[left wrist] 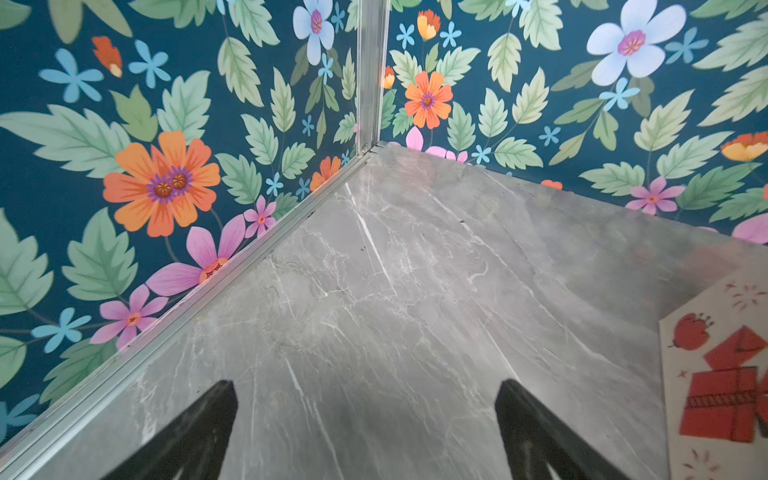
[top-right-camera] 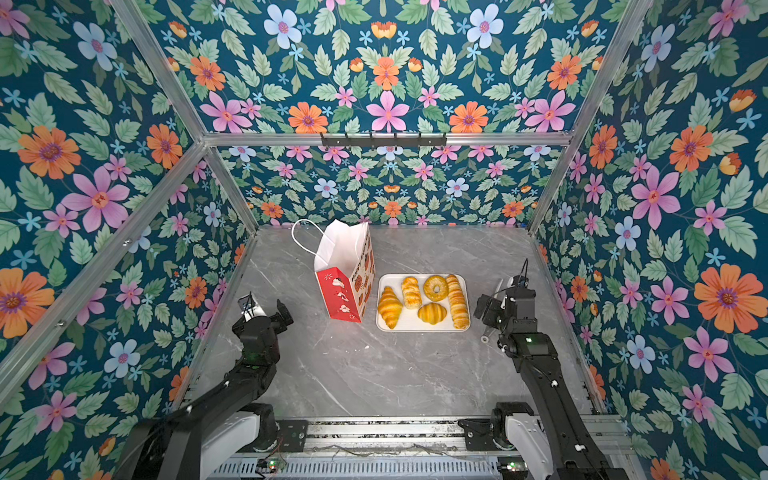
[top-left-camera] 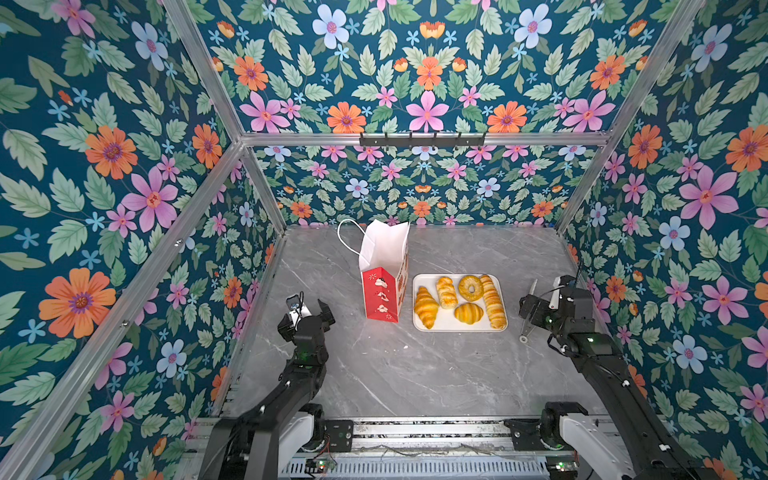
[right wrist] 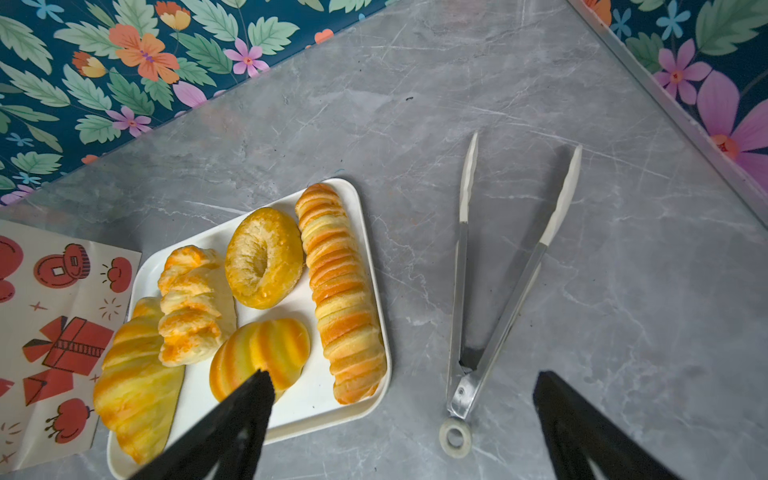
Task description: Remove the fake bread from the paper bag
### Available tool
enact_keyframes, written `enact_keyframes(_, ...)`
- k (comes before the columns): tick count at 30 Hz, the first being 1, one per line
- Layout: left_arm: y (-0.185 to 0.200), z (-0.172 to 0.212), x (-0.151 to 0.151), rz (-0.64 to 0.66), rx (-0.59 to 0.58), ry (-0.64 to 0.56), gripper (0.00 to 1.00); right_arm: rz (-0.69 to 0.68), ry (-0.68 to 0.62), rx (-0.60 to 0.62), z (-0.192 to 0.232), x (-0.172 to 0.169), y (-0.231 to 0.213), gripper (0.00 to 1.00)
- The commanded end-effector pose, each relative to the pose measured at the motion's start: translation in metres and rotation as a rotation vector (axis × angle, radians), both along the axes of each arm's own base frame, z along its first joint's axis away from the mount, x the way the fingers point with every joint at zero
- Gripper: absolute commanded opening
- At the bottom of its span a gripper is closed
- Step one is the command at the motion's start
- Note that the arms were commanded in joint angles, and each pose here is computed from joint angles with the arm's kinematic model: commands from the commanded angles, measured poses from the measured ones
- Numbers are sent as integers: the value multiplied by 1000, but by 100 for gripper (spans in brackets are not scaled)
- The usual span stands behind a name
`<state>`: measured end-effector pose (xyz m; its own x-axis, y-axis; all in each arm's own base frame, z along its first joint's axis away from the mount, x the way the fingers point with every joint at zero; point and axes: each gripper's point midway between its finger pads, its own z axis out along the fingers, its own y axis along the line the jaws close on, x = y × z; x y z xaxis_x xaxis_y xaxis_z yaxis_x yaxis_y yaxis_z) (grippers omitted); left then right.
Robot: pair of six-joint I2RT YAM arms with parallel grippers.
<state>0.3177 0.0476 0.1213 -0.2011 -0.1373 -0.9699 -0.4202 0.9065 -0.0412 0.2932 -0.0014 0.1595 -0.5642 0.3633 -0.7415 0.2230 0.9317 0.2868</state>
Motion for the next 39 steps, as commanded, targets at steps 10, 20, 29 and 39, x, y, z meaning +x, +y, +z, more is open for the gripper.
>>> enact_keyframes(10, -15, 0, 64, -147, 124, -83, 100, -14, -238, -163, 12, 20, -16, 99)
enact_keyframes(20, -14, -2, 62, -147, 121, -82, 100, -36, -274, -268, -32, 61, -28, 99)
enact_keyframes(29, -14, -2, 62, -147, 120, -84, 100, 61, -346, -290, -53, 73, -13, 99)
enact_keyframes(39, -14, -3, 62, -149, 121, -80, 100, 93, -297, -285, -62, 80, -9, 99)
